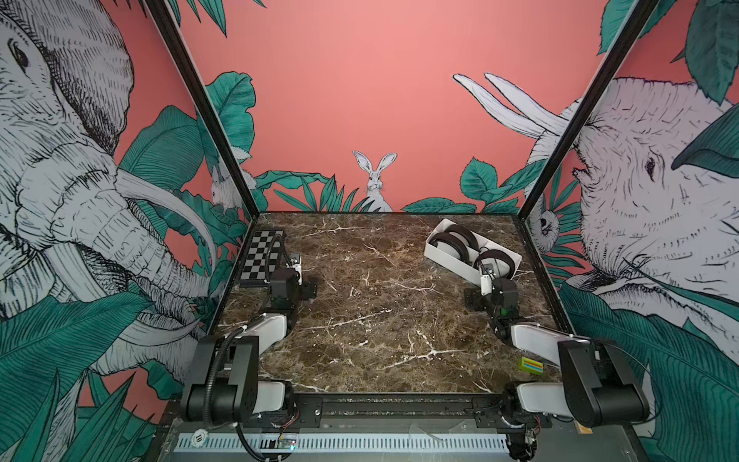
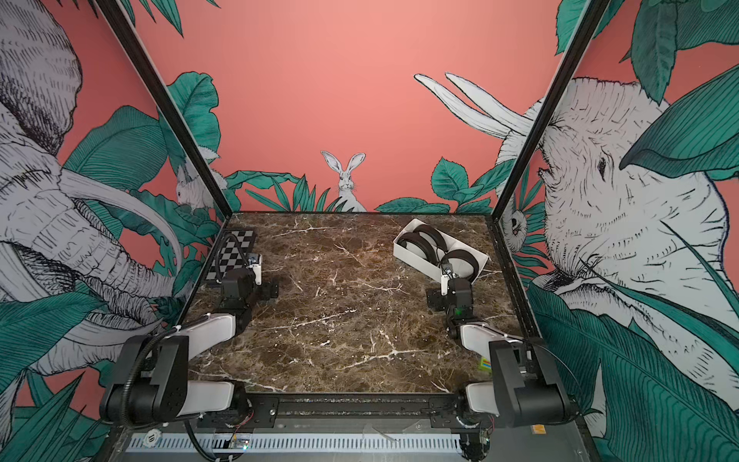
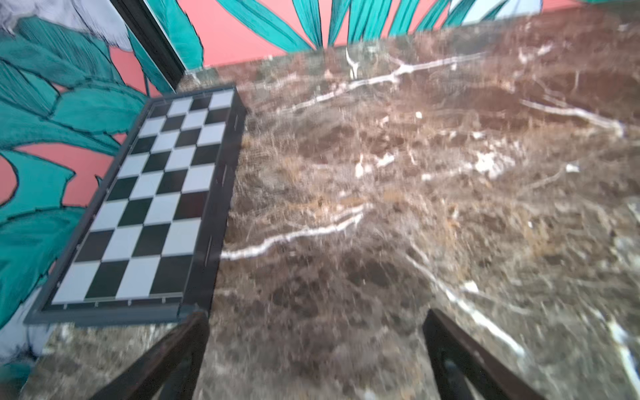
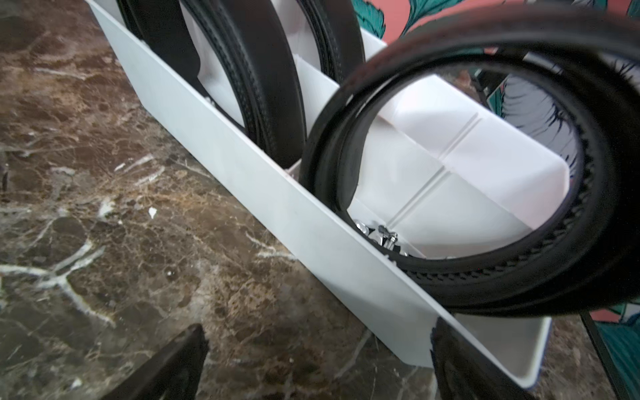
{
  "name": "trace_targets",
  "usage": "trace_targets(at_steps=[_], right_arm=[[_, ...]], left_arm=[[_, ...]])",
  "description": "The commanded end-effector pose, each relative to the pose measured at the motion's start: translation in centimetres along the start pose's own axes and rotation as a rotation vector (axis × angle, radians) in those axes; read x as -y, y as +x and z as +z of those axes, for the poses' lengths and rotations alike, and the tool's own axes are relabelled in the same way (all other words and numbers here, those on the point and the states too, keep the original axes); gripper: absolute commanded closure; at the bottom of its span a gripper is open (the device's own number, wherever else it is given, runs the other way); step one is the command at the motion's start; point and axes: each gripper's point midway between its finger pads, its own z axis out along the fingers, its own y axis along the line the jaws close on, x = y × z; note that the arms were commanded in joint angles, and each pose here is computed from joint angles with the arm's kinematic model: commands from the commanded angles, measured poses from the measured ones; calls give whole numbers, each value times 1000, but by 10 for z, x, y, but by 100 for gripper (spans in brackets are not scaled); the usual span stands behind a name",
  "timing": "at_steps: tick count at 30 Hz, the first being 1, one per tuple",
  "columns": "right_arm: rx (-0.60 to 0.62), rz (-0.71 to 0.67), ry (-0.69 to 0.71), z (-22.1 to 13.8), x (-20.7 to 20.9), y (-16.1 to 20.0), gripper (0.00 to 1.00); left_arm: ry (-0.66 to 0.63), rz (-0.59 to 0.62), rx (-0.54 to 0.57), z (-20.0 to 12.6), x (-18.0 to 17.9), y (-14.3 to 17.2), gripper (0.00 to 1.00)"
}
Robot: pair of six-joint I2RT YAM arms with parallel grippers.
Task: Place the belts into the storage roll
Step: Reset both arms
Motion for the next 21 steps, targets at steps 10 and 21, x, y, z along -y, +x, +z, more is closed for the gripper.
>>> trace_targets(at_steps=[10,21], right_arm=[[124,106,136,23,34,-23,2],[126,108,138,23,35,-23,2]], left_arm=[[-24,-17,133,19,-2,-5,1],[-19,-15,120,19,-2,-4,1]])
